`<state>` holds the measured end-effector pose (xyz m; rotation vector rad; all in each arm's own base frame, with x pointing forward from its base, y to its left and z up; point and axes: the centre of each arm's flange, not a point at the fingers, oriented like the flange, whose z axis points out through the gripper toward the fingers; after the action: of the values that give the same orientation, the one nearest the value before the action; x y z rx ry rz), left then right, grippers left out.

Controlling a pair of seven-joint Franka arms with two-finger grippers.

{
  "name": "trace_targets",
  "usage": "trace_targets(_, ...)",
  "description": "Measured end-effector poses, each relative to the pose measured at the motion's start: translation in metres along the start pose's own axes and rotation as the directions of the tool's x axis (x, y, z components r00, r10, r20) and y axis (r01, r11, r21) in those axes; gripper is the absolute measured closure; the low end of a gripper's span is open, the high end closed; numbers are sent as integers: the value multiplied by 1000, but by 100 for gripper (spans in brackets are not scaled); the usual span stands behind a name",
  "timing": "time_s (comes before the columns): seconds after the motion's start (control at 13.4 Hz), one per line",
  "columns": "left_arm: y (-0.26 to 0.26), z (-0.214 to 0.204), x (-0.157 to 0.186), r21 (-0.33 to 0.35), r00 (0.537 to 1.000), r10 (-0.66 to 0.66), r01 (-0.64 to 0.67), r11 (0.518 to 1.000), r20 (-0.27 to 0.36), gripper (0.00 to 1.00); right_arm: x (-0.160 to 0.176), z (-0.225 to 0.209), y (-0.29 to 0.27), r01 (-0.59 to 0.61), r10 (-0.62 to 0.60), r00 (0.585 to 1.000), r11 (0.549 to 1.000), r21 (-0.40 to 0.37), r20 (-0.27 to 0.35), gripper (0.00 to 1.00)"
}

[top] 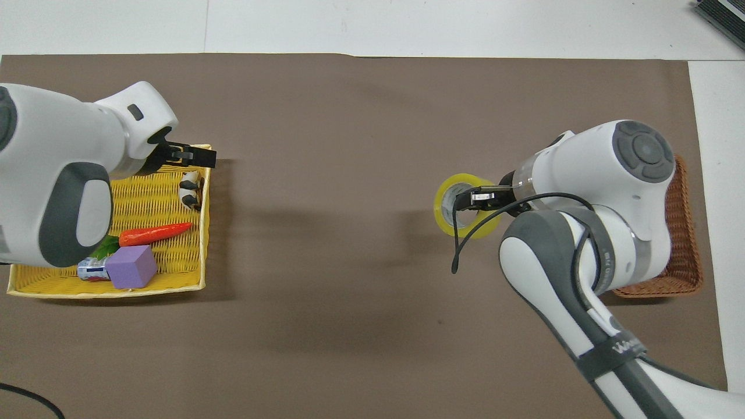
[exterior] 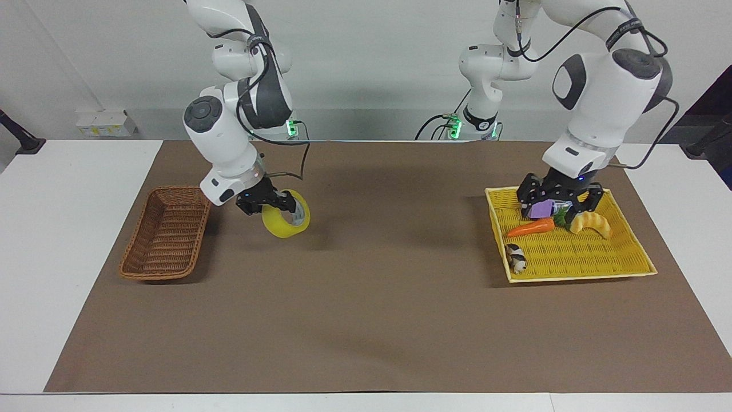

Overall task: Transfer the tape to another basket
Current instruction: 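Carry the tape to the wicker basket with the right gripper while the left gripper withdraws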

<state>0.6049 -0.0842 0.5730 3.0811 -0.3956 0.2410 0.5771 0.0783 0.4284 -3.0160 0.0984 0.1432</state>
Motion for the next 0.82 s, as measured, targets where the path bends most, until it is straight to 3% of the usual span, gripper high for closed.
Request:
trace_targets(0.3, -10, -45, -14, -4, 998, 6, -5, 1000, 66, 0, 3, -10, 69, -51, 57, 998, 992, -115, 41, 100)
trace_targets(0.52, -15, -83, -33, 1, 998, 1, -1, 1000, 58, 0, 1, -19, 133, -37, 49, 996, 985, -170, 69, 100)
trace_targets(0.82, -18, -93, -49, -5, 995, 12, -11, 1000, 98, 0, -9, -26, 193, -42, 71, 992, 966, -255, 103, 100)
